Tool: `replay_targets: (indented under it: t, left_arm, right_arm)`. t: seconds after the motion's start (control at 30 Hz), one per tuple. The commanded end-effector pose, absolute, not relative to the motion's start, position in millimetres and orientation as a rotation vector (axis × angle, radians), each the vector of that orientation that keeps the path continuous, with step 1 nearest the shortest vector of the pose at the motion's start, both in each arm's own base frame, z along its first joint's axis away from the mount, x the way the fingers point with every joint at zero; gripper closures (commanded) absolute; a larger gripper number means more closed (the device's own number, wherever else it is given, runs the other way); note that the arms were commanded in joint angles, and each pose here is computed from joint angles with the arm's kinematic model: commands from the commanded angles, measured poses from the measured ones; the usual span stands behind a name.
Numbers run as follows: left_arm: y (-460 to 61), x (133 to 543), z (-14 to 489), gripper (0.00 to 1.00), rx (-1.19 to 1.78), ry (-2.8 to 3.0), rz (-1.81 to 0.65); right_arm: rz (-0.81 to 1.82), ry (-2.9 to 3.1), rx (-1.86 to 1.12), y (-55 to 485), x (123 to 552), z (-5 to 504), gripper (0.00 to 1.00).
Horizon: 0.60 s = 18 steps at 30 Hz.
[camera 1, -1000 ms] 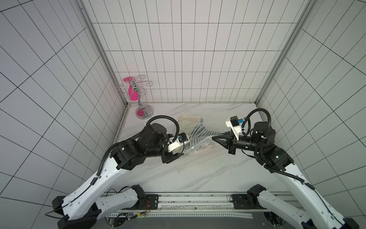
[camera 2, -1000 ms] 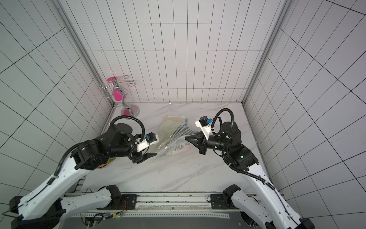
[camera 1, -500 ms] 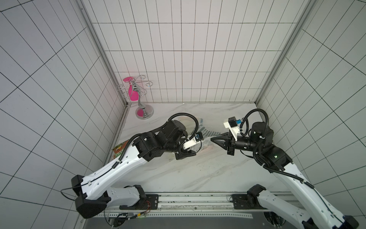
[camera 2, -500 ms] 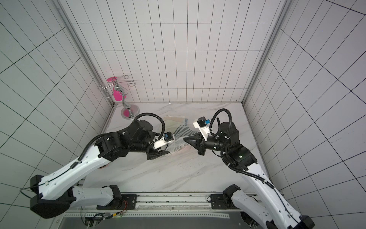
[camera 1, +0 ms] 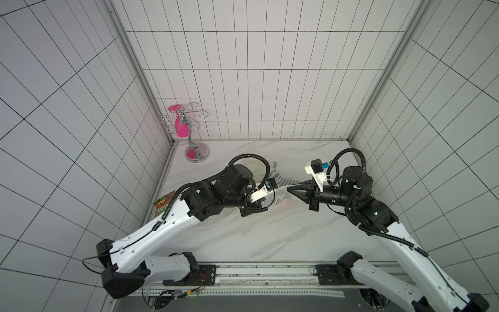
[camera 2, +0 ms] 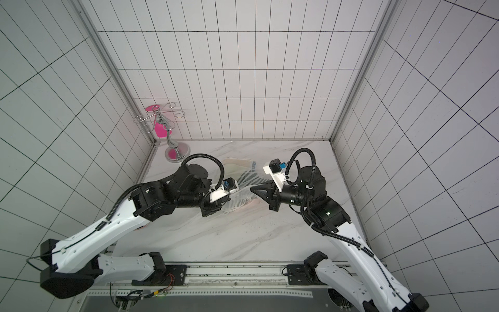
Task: Place the folded towel into the vacuum bag
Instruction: Close the vacuum bag at the center of the board.
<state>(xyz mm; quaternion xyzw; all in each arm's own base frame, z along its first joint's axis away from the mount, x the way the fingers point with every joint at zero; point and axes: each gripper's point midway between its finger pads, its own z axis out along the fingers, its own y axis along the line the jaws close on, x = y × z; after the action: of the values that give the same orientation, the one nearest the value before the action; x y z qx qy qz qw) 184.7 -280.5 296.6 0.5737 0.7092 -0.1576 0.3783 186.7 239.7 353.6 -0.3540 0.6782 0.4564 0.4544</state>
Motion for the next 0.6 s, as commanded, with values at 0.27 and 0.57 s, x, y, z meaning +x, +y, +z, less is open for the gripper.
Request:
replay_targets:
  t: [0.27,0.57]
  left_arm:
    - [-247.5,172.7,281.0,0.99,1.444,1.805,-0.428]
    - [-215.3,169.7,232.8,0.99,1.537,1.976,-0.268]
  right_arm:
    - [1.092,1.512,-0.812,224.8,179.5,407.0,1.0]
    - [1.093,1.473,-0.783,212.5,176.9,422.6,1.0]
